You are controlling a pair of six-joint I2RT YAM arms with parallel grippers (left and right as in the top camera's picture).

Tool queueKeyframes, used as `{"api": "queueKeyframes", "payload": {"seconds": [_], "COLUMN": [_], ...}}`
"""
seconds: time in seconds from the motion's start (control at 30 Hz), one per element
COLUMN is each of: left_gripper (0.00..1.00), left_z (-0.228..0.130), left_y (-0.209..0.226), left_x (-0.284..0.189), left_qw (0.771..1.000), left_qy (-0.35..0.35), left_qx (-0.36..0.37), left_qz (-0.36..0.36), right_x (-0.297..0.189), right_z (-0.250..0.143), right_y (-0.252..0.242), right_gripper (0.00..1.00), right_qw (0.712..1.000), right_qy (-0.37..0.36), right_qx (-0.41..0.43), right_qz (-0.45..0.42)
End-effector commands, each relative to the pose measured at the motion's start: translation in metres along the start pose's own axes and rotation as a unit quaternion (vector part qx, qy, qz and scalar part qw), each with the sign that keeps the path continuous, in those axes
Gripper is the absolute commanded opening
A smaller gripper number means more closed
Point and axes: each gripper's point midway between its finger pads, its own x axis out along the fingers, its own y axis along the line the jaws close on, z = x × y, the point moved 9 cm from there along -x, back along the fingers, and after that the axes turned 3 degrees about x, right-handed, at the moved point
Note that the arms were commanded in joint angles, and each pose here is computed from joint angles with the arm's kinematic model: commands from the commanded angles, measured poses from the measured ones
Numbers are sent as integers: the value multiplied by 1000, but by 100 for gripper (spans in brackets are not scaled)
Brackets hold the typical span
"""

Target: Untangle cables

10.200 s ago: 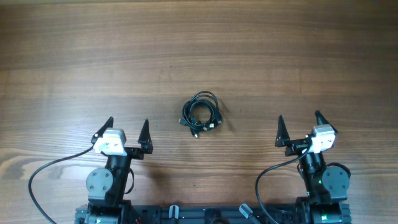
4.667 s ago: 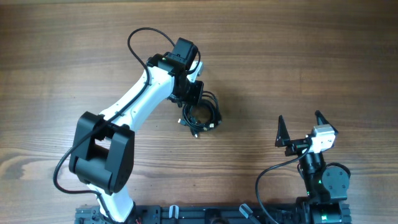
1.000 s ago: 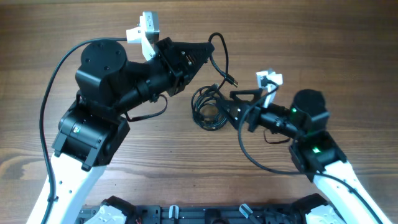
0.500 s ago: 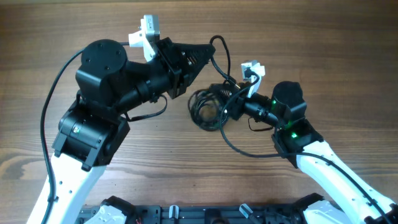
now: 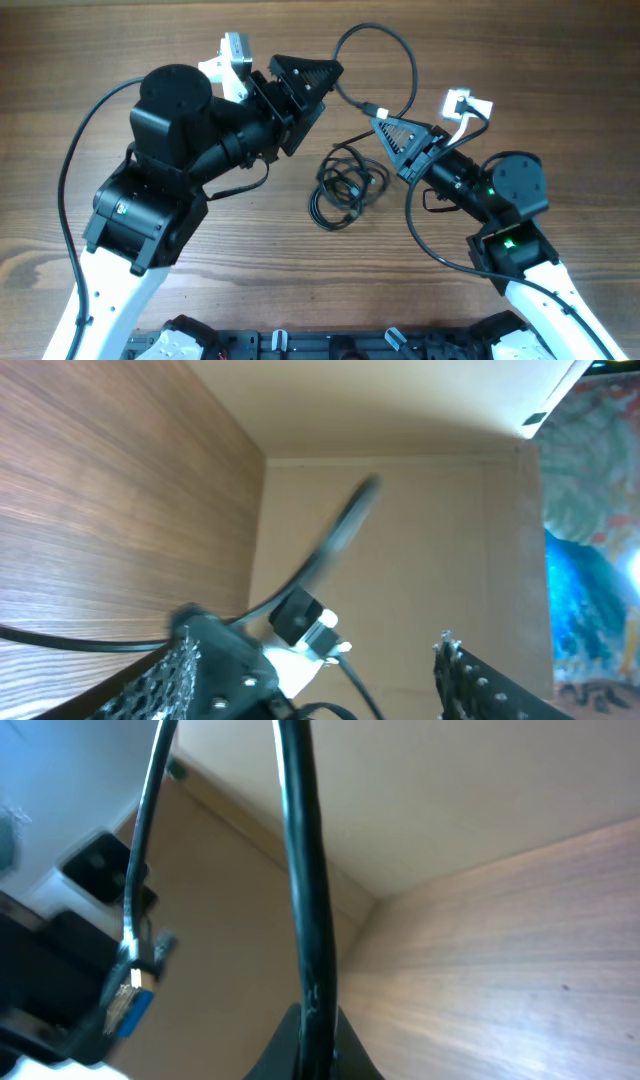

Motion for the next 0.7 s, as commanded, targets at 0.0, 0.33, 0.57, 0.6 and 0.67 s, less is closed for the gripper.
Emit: {"api": "queueKeyframes", "payload": {"seconds": [0.0, 0.33, 0.57, 0.6, 0.67], "left_gripper": [82, 91, 93, 93, 93], "left_z": [1, 0, 3, 3, 4], "left_y": [3, 55, 101, 112, 123], "left_x": [-4, -11, 16, 28, 40], "left_qw": [999, 976, 944, 937, 932], "left_qy": [-15, -39, 16, 35, 53], "left_qx": [39, 65, 71, 61, 51], "left_qz": [26, 206, 322, 342, 355], "right_x": [-4, -14, -13, -13, -14], "right_z": [13, 38, 46, 50, 52], "right_y": [16, 49, 47, 51, 57], "right_gripper": [5, 4, 4, 4, 5], "right_qw": [998, 974, 950, 943, 940], "right_qy": [-46, -132, -163, -172, -173], "right_qx": [41, 126, 214, 220, 206], "right_qz": [26, 133, 156, 183, 210]}}
